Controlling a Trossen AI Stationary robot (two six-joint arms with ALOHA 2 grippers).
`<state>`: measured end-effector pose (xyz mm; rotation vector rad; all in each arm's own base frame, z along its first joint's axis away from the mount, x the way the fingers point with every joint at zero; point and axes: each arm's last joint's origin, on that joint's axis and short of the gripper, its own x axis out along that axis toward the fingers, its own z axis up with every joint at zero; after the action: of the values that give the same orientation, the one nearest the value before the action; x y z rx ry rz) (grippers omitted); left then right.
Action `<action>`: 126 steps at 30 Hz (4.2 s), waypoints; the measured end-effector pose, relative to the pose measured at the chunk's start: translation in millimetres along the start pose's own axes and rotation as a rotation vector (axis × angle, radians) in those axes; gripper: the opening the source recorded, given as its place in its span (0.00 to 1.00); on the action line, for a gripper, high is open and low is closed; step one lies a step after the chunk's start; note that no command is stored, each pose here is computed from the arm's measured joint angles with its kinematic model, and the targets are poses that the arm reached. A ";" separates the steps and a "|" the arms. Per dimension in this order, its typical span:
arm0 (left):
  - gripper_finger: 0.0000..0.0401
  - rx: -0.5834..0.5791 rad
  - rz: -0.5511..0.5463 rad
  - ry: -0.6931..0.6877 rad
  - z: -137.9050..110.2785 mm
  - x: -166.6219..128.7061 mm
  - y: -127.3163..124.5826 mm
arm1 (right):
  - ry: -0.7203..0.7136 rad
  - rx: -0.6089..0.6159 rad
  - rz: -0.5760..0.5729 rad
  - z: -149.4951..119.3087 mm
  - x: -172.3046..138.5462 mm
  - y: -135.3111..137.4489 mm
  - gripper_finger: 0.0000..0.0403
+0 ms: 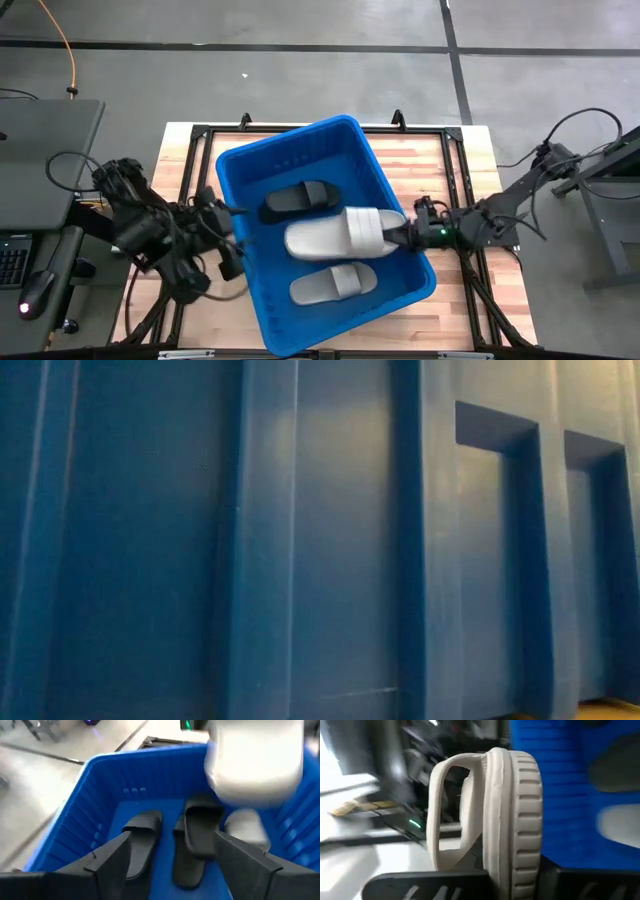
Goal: Pick and place slides into bin
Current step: Put the white slide in the bin
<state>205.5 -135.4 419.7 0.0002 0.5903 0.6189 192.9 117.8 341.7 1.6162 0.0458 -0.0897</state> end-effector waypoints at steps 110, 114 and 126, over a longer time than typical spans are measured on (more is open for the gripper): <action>0.72 -0.313 -0.252 -0.217 40.7 -70.7 157.6 | 0.402 -0.026 -1.319 -24.8 202.7 -77.4 0.67; 0.72 -0.312 -0.252 -0.217 40.7 -70.7 157.6 | 0.421 -0.015 -1.341 -24.0 203.4 -80.3 0.72; 0.72 -0.290 -0.252 -0.226 41.6 -71.0 157.3 | 0.442 0.027 -1.423 -23.7 193.1 -64.7 0.72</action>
<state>94.7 -38.1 518.5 -0.2695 0.2722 0.4464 380.5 139.6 261.7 1.3107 1.5231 -0.8119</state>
